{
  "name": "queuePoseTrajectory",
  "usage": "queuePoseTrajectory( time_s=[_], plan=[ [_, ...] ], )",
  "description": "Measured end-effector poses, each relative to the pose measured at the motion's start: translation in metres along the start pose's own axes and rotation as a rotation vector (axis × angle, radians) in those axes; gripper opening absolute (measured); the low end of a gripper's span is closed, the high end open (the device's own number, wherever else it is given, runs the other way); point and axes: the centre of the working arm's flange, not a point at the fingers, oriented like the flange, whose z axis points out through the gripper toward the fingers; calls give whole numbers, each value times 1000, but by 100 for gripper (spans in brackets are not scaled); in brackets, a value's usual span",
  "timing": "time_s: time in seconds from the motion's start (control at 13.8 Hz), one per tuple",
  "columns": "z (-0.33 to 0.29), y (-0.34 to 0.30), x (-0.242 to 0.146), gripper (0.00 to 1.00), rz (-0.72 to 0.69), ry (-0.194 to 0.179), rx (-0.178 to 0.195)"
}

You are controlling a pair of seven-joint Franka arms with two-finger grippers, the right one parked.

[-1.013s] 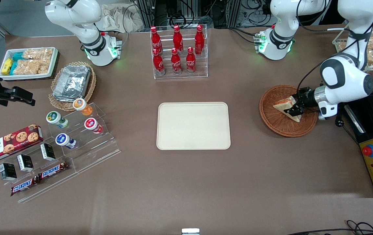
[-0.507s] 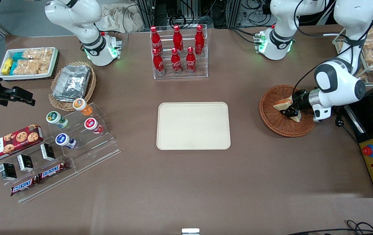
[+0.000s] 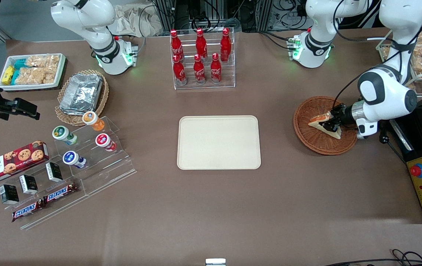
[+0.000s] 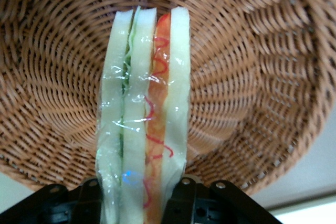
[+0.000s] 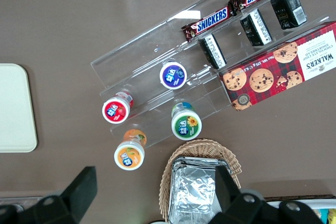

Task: Place sandwich from basket to tray
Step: 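Close the left gripper on the sandwich and lift it from the basket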

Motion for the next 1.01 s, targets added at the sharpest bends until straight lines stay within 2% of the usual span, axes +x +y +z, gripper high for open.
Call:
queuePoseTrajectory(
  time_s=[0.14, 0.29, 0.36, 0.58, 0.72, 0.8, 1.01],
  plan=[
    [-19, 4, -9, 36, 38, 4, 7],
    [-46, 8, -21, 25, 85, 29, 8],
    [-62, 10, -28, 25, 113, 41, 16],
    [-127, 26, -51, 21, 205, 58, 73],
    [-182, 42, -66, 21, 256, 84, 101],
    [-207, 49, -74, 21, 277, 106, 105],
    [-262, 71, -102, 21, 339, 163, 76]
  ],
)
